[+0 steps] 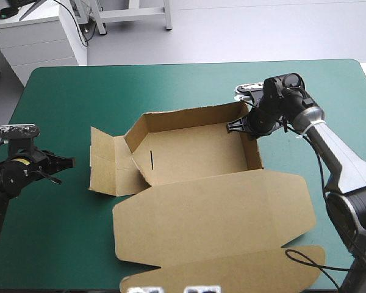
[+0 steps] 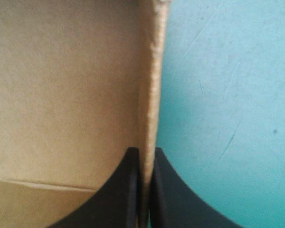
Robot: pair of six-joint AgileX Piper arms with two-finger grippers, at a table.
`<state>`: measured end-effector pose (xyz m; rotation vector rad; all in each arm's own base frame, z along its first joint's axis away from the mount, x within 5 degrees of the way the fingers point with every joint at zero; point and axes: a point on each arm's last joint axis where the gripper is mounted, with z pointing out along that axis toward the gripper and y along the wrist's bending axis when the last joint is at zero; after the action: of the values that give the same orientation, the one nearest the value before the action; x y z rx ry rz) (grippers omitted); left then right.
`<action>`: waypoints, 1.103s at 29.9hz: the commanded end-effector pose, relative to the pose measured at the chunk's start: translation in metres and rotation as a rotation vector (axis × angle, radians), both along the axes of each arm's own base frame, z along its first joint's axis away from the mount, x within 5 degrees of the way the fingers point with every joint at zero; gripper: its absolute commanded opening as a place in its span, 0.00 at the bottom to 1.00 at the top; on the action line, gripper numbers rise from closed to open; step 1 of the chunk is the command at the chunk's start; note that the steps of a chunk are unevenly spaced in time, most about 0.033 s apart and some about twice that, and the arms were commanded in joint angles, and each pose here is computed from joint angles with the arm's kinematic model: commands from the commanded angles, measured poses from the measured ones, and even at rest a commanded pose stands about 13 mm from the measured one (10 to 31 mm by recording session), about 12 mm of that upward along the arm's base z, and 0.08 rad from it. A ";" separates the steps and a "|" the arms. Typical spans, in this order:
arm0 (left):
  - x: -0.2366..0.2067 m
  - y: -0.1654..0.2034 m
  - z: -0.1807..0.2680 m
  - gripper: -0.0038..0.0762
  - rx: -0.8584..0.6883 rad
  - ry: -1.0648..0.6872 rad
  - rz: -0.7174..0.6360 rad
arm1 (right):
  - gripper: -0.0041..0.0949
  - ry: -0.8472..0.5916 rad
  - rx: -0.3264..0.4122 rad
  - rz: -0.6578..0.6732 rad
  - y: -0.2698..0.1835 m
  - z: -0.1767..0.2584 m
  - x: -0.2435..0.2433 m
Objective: Fold the box
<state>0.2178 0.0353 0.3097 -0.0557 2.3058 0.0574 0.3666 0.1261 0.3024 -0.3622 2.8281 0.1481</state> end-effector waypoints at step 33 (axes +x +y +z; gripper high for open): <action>0.001 -0.001 0.015 0.06 -0.037 -0.081 0.023 | 0.76 0.016 0.168 -0.056 -0.023 0.024 -0.042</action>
<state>0.2174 0.0340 0.3091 -0.0746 2.3123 0.0286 0.3263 0.1025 0.3083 -0.2414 2.9015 0.3474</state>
